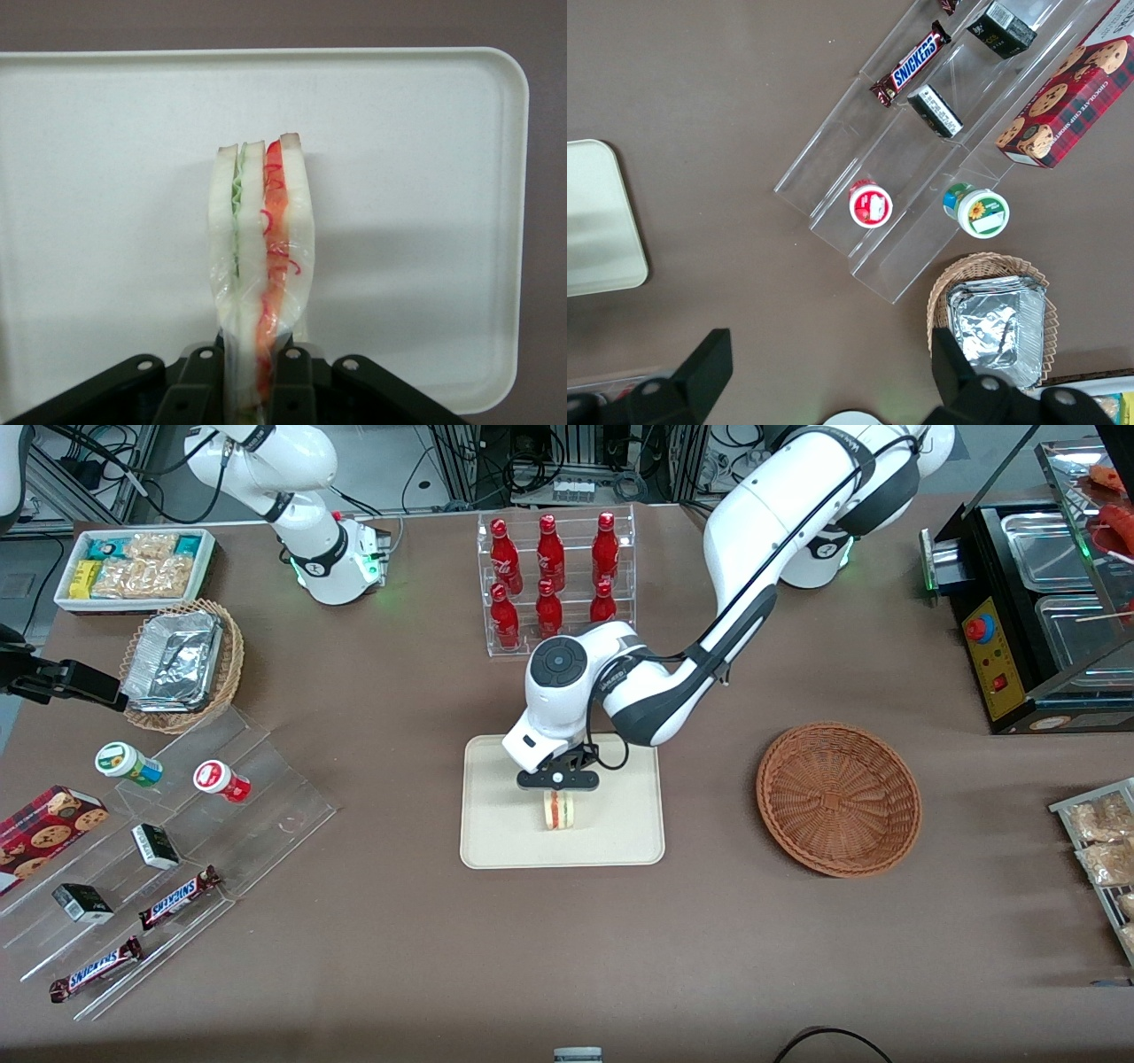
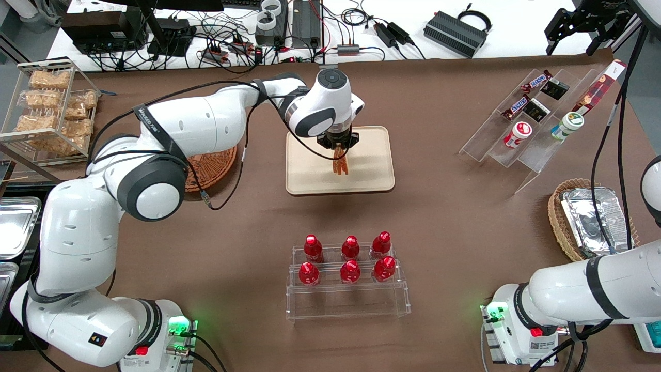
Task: Place sandwich from basket to tray
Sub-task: 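Lower the sandwich onto the tray and open the left gripper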
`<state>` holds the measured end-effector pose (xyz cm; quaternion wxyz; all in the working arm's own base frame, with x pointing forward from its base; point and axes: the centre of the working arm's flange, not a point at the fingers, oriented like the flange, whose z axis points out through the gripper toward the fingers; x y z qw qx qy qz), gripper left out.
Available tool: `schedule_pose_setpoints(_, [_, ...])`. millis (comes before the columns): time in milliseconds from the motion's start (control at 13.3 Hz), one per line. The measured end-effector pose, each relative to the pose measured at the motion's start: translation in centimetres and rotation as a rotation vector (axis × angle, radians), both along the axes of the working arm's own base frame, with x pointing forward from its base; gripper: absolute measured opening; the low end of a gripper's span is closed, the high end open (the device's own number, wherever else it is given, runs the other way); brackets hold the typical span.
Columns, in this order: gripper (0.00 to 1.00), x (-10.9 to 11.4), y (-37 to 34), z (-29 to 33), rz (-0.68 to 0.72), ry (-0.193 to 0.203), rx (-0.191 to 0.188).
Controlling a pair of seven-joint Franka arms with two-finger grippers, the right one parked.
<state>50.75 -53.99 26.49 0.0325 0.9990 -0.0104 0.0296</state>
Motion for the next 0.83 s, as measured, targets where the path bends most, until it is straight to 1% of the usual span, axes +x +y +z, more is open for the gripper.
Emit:
schedule_pose_setpoints(151, [0.18,0.2,0.0,-0.7,-0.007,-0.008,0.006])
schedule_pose_setpoints(376, [0.18,0.5,-0.1,-1.7,-0.006,-0.002,0.008])
schedule_pose_setpoints(452, [0.22,0.5,-0.1,-1.8,-0.006,0.0,0.008])
schedule_pose_setpoints(527, [0.22,0.5,-0.1,-2.0,-0.007,-0.001,0.01])
schedule_pose_setpoints(602, [0.29,0.5,-0.1,-2.0,-0.01,-0.004,0.013])
schedule_pose_setpoints(828, [0.62,0.6,-0.1,-1.7,-0.01,-0.011,0.009])
